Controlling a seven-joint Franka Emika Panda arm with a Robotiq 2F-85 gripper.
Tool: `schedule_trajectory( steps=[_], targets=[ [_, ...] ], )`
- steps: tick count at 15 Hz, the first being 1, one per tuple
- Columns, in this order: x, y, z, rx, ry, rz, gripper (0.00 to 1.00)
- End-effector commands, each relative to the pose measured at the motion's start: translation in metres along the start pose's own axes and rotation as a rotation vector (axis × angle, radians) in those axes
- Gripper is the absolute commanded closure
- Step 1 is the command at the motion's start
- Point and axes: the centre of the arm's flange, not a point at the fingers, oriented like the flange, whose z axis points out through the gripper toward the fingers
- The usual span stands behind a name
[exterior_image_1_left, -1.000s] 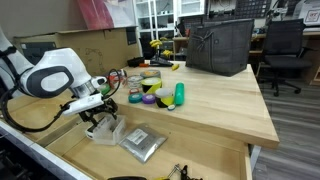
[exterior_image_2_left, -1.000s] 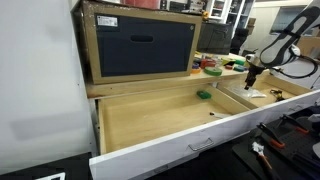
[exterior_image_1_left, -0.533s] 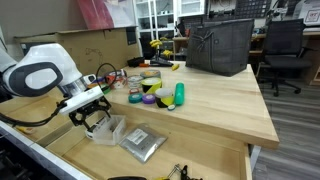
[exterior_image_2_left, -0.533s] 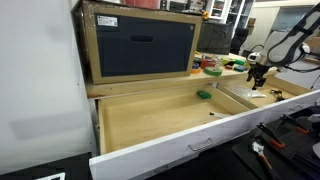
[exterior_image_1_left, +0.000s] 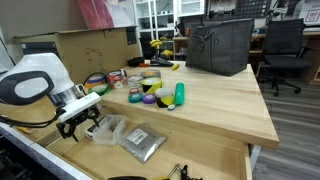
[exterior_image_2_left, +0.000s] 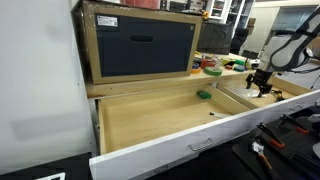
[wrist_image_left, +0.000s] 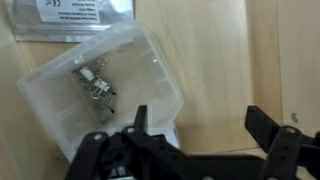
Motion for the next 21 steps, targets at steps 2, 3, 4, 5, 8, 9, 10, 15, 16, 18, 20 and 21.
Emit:
schedule_trajectory(
  steps=[2, 3, 4, 5, 8, 9, 10, 15, 16, 18, 20, 21],
  targets=[
    [-0.020, -0.016, -0.001, 0.061, -0.020, -0.058, 0.34],
    [-0.026, -0.017, 0.001, 0.069, -0.028, -0.053, 0.41],
    [-0.031, -0.019, 0.001, 0.077, -0.034, -0.045, 0.49],
    [-0.034, -0.020, 0.003, 0.077, -0.037, -0.041, 0.58],
    [-0.034, -0.016, 0.010, 0.036, -0.073, -0.009, 0.79],
    [-0.032, -0.012, 0.011, 0.024, -0.080, -0.018, 0.86],
    [-0.027, -0.008, 0.014, 0.006, -0.093, -0.030, 0.95],
    [0.001, 0.023, 0.028, -0.038, -0.115, -0.068, 1.00],
    [0.003, 0.022, 0.029, -0.028, -0.111, -0.082, 1.00],
    [-0.003, 0.015, 0.028, -0.010, -0.100, -0.108, 1.00],
    [-0.011, 0.009, 0.030, 0.002, -0.109, -0.118, 1.00],
    [-0.014, 0.008, 0.031, -0.001, -0.118, -0.116, 1.00]
  ],
)
